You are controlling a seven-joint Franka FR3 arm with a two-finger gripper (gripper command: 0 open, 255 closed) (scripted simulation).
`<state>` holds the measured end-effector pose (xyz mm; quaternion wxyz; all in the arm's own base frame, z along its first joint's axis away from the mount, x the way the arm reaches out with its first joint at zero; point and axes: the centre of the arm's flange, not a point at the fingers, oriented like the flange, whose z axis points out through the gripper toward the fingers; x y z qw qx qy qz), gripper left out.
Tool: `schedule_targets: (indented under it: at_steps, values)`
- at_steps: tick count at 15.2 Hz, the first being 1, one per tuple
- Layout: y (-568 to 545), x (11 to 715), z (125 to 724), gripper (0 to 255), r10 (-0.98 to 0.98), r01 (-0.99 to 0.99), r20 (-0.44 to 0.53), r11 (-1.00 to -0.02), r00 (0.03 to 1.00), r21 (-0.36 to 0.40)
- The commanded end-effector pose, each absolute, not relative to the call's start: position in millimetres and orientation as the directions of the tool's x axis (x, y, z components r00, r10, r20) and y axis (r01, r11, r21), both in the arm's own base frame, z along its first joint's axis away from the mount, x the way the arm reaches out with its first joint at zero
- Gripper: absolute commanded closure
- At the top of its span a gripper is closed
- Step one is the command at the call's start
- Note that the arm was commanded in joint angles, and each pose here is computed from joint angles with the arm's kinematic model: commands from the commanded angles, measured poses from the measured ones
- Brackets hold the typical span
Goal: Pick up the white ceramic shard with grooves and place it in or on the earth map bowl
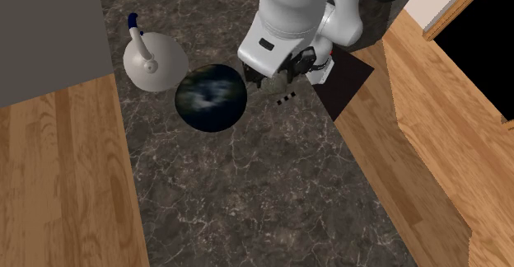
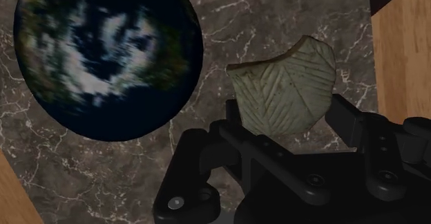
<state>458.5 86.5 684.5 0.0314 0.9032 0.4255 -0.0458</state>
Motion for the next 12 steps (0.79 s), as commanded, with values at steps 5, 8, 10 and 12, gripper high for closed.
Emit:
schedule_targets:
  at_steps: [5, 8, 10, 12]
  values:
    - [64.4, 472.2, 702.9, 255, 0.766, 0.772, -0.110, -0.636, 0.634, 0.017]
    - [32.0, 494.8, 704.1, 255, 0.766, 0.772, -0.110, -0.636, 0.634, 0.017]
    - [10.3, 509.9, 704.9, 255, 0.766, 0.772, -0.110, -0.636, 0.634, 0.017]
    - [-11.3, 525.0, 705.7, 255, 0.766, 0.772, -0.110, -0.636, 0.634, 0.017]
